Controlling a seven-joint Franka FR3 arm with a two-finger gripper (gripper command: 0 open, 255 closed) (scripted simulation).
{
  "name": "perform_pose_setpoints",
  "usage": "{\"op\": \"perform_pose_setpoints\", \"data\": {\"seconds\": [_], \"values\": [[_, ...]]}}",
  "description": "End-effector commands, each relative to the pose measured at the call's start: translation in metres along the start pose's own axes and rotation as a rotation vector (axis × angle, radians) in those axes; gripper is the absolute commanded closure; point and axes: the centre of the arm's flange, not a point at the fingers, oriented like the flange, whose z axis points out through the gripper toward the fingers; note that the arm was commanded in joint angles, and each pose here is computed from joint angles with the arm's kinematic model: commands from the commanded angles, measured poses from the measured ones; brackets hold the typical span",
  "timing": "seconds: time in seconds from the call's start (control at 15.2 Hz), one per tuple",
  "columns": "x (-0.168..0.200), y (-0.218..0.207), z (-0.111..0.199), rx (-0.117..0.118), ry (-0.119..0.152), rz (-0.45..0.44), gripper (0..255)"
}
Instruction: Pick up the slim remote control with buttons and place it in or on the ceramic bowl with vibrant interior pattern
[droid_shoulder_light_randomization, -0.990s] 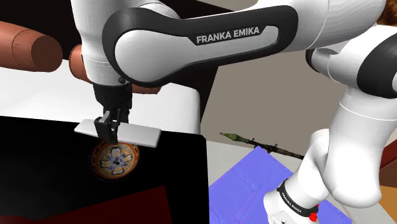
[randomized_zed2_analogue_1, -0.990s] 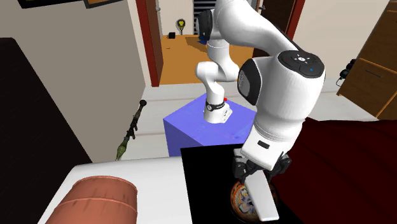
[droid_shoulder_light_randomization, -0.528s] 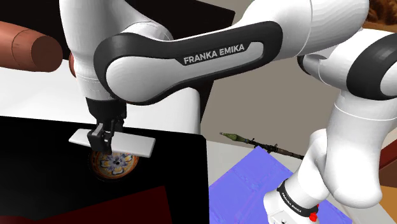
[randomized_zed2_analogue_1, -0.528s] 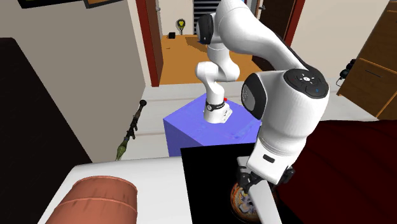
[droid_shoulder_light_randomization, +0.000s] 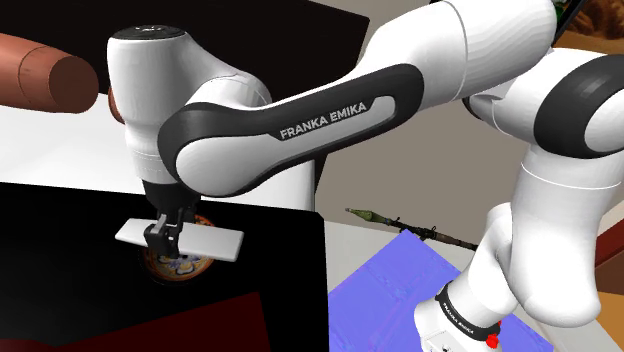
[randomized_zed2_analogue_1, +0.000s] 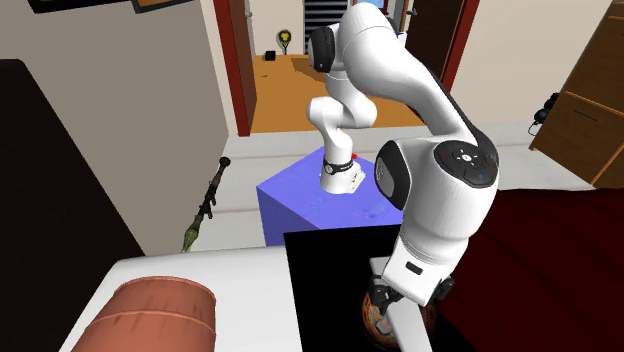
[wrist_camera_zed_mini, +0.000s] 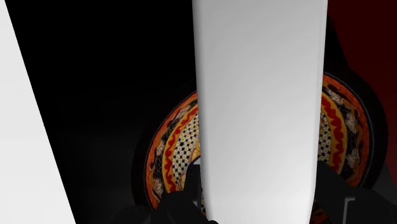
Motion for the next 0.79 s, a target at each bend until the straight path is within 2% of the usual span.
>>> {"op": "perform_pose_setpoints", "data": {"seconds": [0.0,0.4,0.46,0.73], "values": [[0.0013,-0.0001,0.0038,0.000,0.001,0.000,255],[0.0013,-0.0001,0.0038,0.000,0.001,0.000,255],[0.0013,0.0000,0.0037,0.000,0.001,0.000,0],[0.0012,0.0000,0.0037,0.000,0.001,0.000,0]]}}
